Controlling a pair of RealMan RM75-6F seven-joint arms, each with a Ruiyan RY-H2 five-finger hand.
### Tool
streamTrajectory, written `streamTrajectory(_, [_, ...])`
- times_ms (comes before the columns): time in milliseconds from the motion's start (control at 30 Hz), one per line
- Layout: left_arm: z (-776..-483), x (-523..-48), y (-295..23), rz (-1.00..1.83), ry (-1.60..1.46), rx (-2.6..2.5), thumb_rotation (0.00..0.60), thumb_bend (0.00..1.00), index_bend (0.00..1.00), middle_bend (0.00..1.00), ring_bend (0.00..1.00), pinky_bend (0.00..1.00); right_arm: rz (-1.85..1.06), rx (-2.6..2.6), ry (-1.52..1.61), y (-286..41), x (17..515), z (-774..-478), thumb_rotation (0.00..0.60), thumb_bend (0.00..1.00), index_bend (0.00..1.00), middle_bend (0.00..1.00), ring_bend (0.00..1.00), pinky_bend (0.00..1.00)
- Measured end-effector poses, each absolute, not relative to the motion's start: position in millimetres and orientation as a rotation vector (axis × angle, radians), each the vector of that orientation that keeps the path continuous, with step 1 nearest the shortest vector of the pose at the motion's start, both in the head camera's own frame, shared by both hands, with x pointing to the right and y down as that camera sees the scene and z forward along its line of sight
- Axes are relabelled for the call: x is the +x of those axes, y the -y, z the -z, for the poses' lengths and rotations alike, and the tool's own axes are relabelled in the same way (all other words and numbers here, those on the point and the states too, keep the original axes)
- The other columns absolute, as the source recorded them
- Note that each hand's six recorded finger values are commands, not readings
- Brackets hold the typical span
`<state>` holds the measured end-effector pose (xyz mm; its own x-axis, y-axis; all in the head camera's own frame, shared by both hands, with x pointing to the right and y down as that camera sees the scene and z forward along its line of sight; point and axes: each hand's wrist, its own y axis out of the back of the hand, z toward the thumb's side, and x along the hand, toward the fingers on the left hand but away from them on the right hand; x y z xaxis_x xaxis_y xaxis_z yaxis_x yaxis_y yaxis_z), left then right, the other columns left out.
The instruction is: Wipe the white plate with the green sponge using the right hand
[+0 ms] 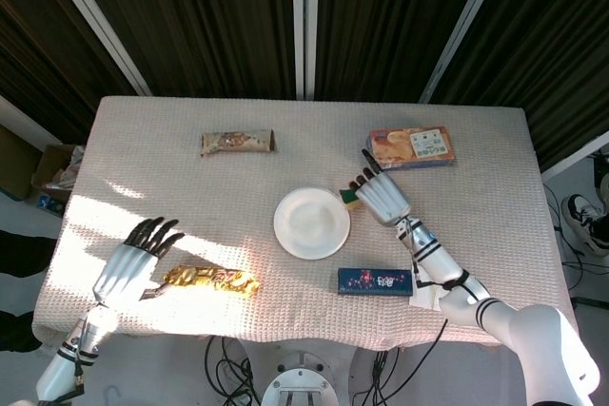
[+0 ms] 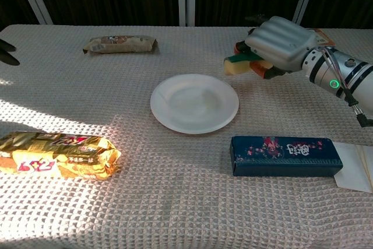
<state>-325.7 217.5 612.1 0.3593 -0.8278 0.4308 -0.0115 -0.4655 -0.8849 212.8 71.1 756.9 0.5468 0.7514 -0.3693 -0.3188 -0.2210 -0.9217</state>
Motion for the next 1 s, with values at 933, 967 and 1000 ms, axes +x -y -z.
streamTrajectory(933, [-596.5,-370.0,-203.3,1.318,-0.883,-1.629,0.600,0.02,0.19,0.11,0.09,0.14,-1.253,-1.476,0.863,-127.9,393.7,-625.0,0.600,0.41,0.00,0.12,0.00,0.00])
streamTrajectory(967, [-594.7,-377.2,-202.7,1.338,-0.900,-1.608,0.600,0.02,0.19,0.11,0.09,0.14,-1.268,-1.472,0.888,-133.8,404.2,-616.2,0.600,0.41,0.00,0.12,0.00,0.00])
streamTrajectory(1000, [-593.3,-382.8,-202.6,1.355,-0.913,-1.591,0.600,0.02,0.19,0.11,0.09,0.14,-1.279,-1.471,0.910,-139.4,413.0,-608.8,0.600,0.41,0.00,0.12,0.00,0.00])
